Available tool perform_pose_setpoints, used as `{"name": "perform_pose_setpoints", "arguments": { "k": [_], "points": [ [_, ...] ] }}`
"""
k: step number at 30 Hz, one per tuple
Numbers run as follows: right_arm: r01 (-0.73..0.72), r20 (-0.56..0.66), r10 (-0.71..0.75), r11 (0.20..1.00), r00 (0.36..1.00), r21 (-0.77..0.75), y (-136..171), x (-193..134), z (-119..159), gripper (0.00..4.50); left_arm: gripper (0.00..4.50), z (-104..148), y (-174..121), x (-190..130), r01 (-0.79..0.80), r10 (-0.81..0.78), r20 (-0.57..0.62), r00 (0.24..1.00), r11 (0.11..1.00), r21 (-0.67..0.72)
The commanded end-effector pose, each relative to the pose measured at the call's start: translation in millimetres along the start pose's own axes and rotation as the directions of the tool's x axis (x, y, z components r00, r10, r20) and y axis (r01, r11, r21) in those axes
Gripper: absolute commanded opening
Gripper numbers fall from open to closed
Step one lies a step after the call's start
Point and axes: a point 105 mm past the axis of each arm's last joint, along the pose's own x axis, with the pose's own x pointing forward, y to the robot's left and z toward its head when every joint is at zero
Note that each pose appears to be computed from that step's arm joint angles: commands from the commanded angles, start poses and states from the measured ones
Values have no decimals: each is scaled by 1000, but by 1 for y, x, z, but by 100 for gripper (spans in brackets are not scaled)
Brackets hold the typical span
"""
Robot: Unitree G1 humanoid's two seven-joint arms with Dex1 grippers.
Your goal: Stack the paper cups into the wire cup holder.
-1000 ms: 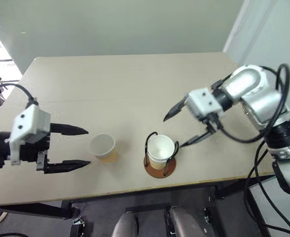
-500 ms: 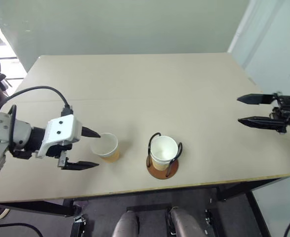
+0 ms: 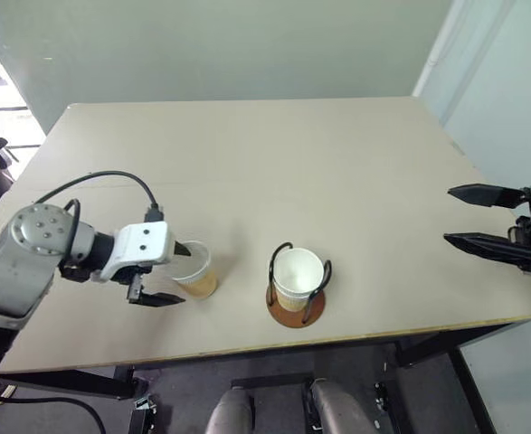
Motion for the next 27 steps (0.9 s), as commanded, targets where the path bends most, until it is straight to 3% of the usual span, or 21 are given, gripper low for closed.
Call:
{"name": "perform_pose_setpoints", "arguments": {
  "k": [1, 12, 20, 27],
  "points": [
    [-15, 7, 15, 998, 1000, -63, 4, 3, 15, 450, 396, 11, 6, 1, -17, 16, 11, 1000, 998, 56],
    [4, -50, -8, 997, 999, -82, 0, 6, 11, 450, 2, 13, 5, 11, 3, -5, 33, 999, 998, 59],
    [19, -58, -25, 994, 998, -104, -3, 6, 12, 450, 2, 23, 13, 4, -18, 12, 65, 998, 996, 90],
    [12, -101, -18, 998, 995, -60, 1, -9, 7, 450, 2, 82, 24, -42, 16, -73, 268, 961, 978, 208]
  ]
}}
